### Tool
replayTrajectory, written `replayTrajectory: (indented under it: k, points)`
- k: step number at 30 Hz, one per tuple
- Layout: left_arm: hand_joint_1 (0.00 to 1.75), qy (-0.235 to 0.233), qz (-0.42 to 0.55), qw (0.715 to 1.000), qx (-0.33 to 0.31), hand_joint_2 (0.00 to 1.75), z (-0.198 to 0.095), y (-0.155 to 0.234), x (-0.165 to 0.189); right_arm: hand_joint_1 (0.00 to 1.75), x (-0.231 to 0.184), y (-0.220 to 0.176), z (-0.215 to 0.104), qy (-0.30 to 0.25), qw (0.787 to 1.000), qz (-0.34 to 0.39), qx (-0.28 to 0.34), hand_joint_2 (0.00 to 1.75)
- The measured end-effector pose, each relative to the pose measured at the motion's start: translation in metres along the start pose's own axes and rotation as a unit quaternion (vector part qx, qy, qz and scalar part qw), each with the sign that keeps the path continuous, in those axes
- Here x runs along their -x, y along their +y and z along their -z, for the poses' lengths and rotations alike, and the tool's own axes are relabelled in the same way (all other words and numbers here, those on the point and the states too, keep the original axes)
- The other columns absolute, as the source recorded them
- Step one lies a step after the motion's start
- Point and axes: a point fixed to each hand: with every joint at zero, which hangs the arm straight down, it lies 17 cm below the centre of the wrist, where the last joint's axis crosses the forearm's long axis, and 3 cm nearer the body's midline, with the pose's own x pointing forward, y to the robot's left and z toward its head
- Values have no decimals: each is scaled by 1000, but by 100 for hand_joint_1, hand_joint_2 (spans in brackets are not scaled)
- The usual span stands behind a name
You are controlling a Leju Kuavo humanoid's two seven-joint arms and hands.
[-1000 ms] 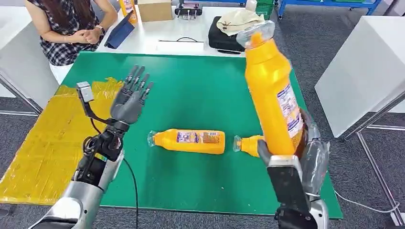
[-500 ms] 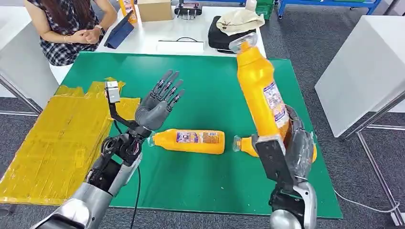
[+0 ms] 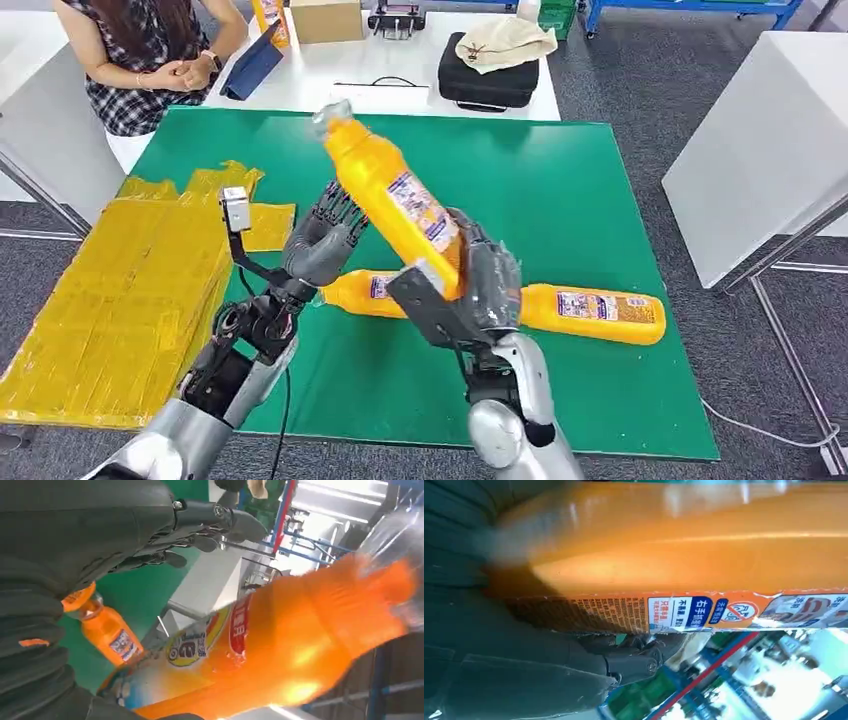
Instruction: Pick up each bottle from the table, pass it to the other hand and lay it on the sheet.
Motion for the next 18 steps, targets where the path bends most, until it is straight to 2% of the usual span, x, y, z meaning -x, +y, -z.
replayTrajectory:
  k: [7, 12, 18]
  points:
    - [0, 0, 5, 1000, -5, 175, -6, 4, 0, 175, -12, 15, 3, -15, 1000, -9, -20, 175]
    - [0, 2, 9, 1000, -10, 175, -15, 4, 5, 175, -40, 47, 5, -39, 997, -20, -59, 175]
    - [0, 3, 11, 1000, -15, 175, -20, 7, 4, 175, -49, 75, 4, -46, 994, -34, -92, 175]
